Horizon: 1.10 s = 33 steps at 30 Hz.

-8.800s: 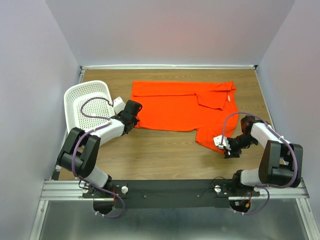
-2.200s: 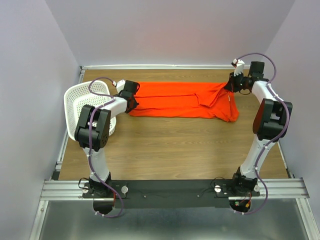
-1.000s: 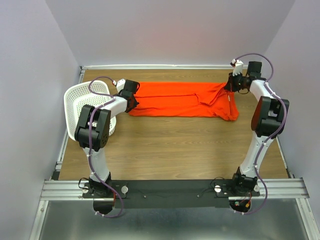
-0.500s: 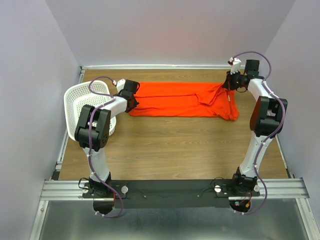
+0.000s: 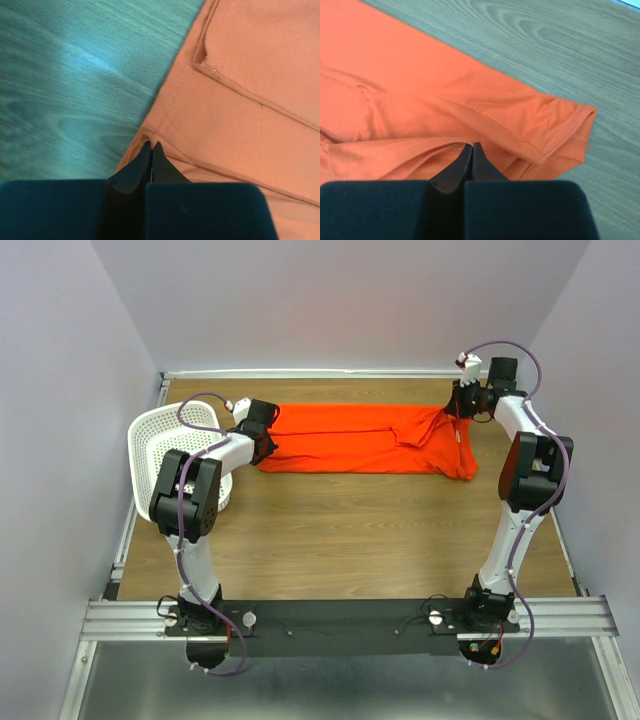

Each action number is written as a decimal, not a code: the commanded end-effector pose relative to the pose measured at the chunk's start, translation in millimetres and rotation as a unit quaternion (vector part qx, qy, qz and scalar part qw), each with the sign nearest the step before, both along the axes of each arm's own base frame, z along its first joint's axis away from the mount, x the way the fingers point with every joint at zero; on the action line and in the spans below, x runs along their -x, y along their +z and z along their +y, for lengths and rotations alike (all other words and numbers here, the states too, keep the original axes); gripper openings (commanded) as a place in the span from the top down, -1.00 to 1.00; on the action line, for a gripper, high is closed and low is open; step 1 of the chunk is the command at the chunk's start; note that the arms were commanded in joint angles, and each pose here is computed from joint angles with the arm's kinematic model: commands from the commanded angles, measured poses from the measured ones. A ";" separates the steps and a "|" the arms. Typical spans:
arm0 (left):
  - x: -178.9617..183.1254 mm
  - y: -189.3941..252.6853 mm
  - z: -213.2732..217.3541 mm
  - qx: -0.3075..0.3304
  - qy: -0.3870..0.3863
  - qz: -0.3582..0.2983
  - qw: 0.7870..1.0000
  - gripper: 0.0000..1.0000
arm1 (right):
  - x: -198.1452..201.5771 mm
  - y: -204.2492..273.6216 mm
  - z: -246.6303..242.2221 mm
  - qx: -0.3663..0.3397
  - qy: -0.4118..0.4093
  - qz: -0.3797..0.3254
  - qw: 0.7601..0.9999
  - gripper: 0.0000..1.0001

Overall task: Fold and stack the t-shirts
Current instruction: Fold the tshirt

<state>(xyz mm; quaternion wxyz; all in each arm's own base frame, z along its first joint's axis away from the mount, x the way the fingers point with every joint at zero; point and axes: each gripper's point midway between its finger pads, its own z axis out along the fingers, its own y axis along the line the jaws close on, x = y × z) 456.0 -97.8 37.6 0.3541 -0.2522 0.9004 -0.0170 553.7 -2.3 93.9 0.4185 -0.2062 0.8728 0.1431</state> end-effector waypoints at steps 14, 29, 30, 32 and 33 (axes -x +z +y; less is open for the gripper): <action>-5.7 3.3 7.2 -0.015 0.008 -0.003 1.000 1.00 | -17.2 -4.0 6.5 0.006 -0.009 -0.004 1.000 0.95; -6.2 0.7 6.3 -0.013 0.008 -0.002 1.000 1.00 | -25.8 -7.6 6.7 0.014 -0.020 -0.004 1.000 0.94; -5.7 -0.5 6.5 -0.013 0.008 0.000 1.000 1.00 | -26.2 -7.0 7.6 0.014 -0.020 -0.004 1.000 0.94; -5.7 -0.5 6.5 -0.013 0.008 0.000 1.000 1.00 | -27.7 -7.4 8.3 0.012 -0.021 -0.004 1.000 0.94; -5.6 -0.5 6.6 -0.014 0.008 0.000 1.000 1.00 | -28.0 -8.6 8.9 0.013 -0.021 -0.003 1.000 0.94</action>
